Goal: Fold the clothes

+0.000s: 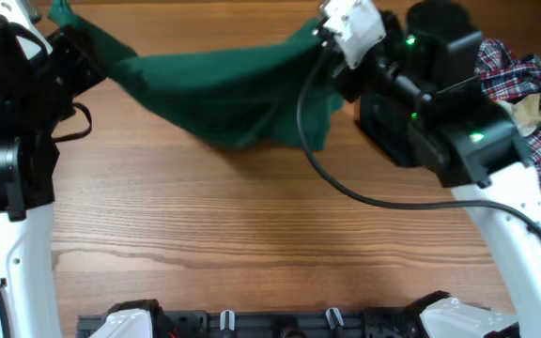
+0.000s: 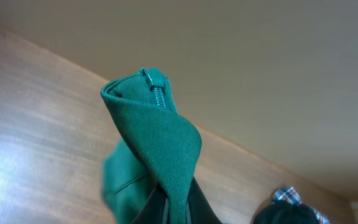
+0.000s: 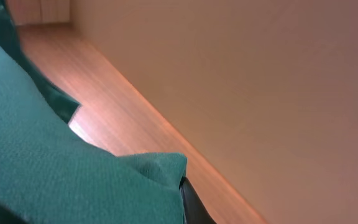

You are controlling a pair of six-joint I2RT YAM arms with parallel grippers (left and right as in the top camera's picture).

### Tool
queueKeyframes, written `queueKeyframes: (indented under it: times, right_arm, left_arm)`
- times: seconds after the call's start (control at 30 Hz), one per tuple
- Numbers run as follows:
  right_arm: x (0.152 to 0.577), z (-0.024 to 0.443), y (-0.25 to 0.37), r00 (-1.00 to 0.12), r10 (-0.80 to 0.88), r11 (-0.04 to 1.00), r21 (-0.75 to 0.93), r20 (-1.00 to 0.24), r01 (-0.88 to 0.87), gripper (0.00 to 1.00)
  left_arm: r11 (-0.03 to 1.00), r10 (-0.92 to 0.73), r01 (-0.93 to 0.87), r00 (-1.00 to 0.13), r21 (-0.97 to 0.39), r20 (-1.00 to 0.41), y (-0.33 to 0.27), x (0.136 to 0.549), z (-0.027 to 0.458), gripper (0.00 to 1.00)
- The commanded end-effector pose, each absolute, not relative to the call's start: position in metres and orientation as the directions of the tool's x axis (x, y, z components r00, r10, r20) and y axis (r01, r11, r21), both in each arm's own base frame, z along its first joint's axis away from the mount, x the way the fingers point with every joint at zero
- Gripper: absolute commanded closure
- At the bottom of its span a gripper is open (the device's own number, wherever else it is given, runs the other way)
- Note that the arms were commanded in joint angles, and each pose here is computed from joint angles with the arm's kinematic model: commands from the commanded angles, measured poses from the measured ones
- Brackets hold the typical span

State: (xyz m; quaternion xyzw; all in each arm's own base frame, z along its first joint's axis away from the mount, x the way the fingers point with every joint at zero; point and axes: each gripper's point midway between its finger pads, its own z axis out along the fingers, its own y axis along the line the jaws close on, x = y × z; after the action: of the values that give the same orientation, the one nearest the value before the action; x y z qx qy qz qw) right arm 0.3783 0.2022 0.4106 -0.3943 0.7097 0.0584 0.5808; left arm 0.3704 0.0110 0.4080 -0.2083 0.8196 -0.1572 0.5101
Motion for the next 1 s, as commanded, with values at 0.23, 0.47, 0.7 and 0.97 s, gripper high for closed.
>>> queueKeyframes:
  times: [0.23, 0.47, 0.7, 0.97]
  right_arm:
    - [0.386, 0.430, 0.201, 0.015, -0.508, 0.680, -0.412, -0.861, -0.607, 0.96]
    - [0.446, 0.439, 0.214, 0.128, -0.455, 0.721, -0.449, -0.881, -0.528, 0.96]
    - [0.448, 0.485, 0.198, 0.231, -0.408, 0.736, -0.468, -0.883, -0.489, 0.96]
    - [0.438, 0.333, 0.231, -0.238, -0.435, 0.611, -0.091, -0.868, -0.786, 0.96]
  left_arm:
    - [0.874, -0.484, -0.183, -0.262, -0.450, -0.835, 0.022, 0.348, 0.448, 0.96]
    - [0.874, -0.485, -0.187, -0.281, -0.448, -0.828, 0.026, 0.427, 0.416, 0.96]
    - [0.892, -0.451, -0.089, -0.221, -0.442, -0.865, 0.000, 0.443, 0.436, 0.96]
    - [0.891, -0.449, -0.367, -0.618, -0.269, -0.645, 0.013, 0.419, 0.295, 0.96]
